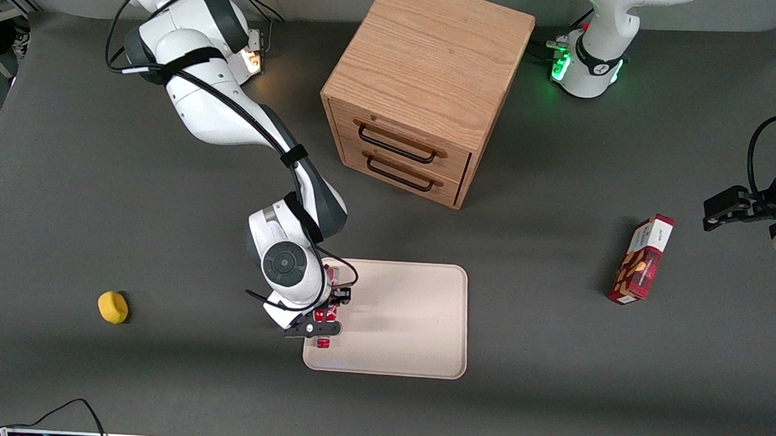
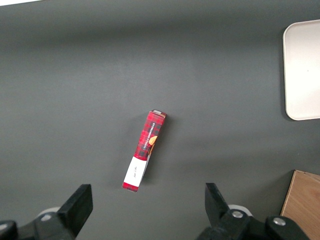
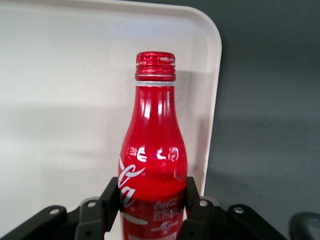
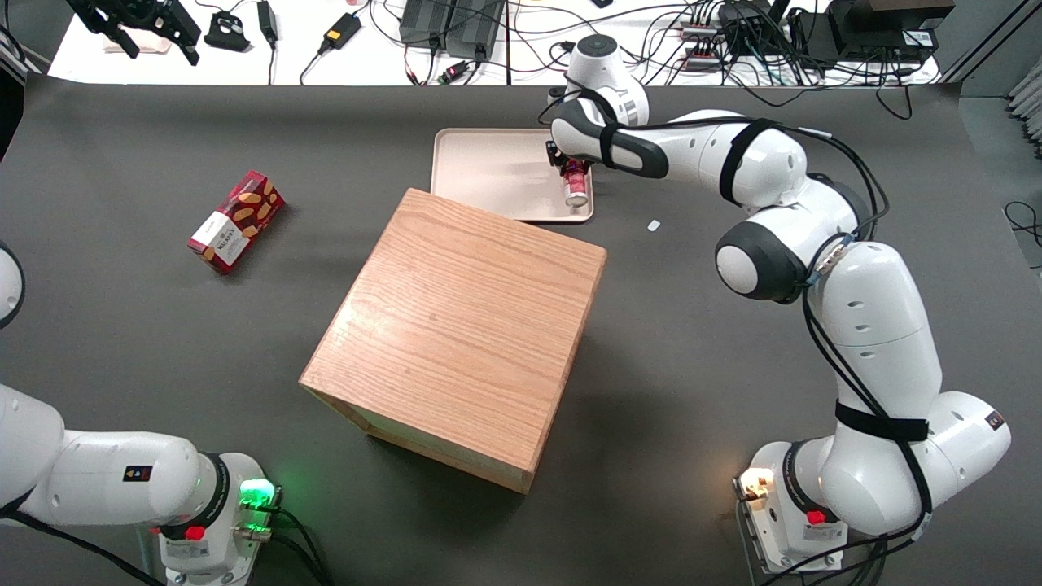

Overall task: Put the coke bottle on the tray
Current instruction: 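Carry the upright bottle over the cream tray with the right gripper, then lower the bottle onto the tray and open the right gripper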

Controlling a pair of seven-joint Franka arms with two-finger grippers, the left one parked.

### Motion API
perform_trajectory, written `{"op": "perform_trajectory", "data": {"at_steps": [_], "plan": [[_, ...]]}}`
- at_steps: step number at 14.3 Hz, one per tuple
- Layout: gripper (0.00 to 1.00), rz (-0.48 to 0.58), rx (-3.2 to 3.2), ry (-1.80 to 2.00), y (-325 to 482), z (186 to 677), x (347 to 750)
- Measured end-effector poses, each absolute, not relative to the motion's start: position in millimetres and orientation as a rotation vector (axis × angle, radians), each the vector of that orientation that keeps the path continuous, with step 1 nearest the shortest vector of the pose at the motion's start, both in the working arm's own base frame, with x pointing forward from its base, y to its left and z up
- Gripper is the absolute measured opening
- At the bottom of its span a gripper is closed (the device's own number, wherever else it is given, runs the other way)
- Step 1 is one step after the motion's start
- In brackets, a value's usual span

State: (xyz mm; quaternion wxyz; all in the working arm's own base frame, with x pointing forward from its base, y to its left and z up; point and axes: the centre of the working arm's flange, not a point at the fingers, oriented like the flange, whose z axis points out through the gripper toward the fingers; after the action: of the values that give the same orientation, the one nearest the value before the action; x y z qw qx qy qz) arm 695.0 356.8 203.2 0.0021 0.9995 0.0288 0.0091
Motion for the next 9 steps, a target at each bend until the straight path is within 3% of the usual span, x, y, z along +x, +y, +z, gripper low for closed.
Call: {"op": "perform_trajectory", "data": {"at_steps": [8, 9], "plan": [[0.56, 0.046, 3.140, 0.090, 356.1, 196.8, 696.5], [0.60, 0.046, 3.140, 0.090, 356.2, 196.6, 696.5]]}}
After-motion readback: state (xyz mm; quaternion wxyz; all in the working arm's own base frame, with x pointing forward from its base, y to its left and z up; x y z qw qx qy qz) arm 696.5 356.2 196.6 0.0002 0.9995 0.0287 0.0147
